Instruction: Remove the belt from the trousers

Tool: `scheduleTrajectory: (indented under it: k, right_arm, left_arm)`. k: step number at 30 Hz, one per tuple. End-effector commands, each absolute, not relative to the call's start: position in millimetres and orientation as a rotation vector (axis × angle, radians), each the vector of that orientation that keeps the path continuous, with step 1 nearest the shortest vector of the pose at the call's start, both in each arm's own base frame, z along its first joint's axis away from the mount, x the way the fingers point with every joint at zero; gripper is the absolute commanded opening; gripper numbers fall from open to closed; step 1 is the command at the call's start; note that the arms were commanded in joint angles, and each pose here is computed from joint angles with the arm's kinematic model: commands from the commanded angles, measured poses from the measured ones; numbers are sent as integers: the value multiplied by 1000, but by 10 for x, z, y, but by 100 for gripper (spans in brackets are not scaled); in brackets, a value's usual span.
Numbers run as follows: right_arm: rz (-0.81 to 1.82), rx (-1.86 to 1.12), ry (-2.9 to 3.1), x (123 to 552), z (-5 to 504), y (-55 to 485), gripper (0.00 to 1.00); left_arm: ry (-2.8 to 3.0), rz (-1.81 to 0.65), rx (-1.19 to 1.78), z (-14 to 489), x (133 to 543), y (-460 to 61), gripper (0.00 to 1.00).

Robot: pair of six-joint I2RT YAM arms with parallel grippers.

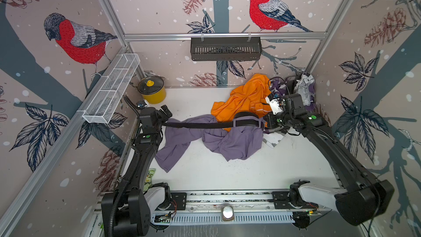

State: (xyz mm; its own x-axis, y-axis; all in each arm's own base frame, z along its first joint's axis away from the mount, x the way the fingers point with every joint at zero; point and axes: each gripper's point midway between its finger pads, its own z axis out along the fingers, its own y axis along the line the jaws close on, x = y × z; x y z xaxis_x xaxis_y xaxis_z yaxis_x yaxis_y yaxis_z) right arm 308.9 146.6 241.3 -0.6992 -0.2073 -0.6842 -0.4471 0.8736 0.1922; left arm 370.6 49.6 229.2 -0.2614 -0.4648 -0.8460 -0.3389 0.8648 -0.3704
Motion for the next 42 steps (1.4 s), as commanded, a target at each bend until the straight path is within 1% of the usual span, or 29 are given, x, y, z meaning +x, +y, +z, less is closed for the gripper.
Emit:
scheduleTrajectory:
  k: [1, 4, 6, 8, 9, 12, 15, 18, 24, 28, 31, 34, 37, 38, 39, 40, 42]
  right_arm:
    - [461, -490, 2307, 3151, 2503, 1518, 0]
    - [471, -500, 2296, 3161, 2526, 1550, 0]
    - [480, -503, 2292, 3165, 2544, 1565, 0]
    - [486, -510, 2286, 3165, 2561, 1579, 0]
    - [487, -512, 2283, 3166, 2568, 1583, 0]
    - [485, -514, 2280, 3170, 2572, 1583, 0]
    - [494, -514, 2274, 3161, 2593, 1594, 0]
    - [497, -513, 2266, 3156, 2614, 1595, 0]
    - [502, -519, 2256, 3154, 2643, 1604, 0]
    - [504, -519, 2251, 3145, 2659, 1602, 0]
    - [515, -520, 2244, 3141, 2673, 1615, 0]
    - [523, -522, 2241, 3133, 2670, 1624, 0]
    - [525, -520, 2240, 3116, 2670, 1620, 0]
    - [525, -520, 2239, 3112, 2675, 1617, 0]
    - [525, -519, 2238, 3107, 2678, 1614, 0]
    - [522, -518, 2237, 3103, 2684, 1605, 0]
    - [517, -515, 2234, 3102, 2695, 1588, 0]
  left_arm:
    - [1941, -38, -612, 2262, 3581, 535, 100]
    - [1993, -115, -502, 2300, 3598, 329, 100]
    - [1983, -191, -271, 2462, 3650, -131, 100]
    - [1984, -176, -34, 2522, 3639, -652, 100]
    - [1993, -181, 102, 2498, 3611, -945, 100]
    - [2013, -224, 386, 2295, 3481, -1592, 100]
    - [1989, -273, 537, 2146, 3336, -2010, 100]
    - [1952, -278, 642, 2022, 3235, -2277, 100]
    - [1919, -321, 788, 1863, 3172, -2667, 100]
    - [1926, -310, 850, 1700, 3167, -2848, 100]
    - [1936, -291, 852, 1584, 3236, -2929, 99]
    - [1943, -235, 805, 1492, 3380, -2928, 92]
    - [1941, -171, 723, 1496, 3542, -2889, 81]
    - [1939, -155, 697, 1517, 3587, -2880, 79]
    - [1935, -145, 670, 1541, 3622, -2869, 74]
    - [1935, -136, 660, 1545, 3643, -2862, 68]
    - [1929, -117, 631, 1572, 3677, -2830, 46]
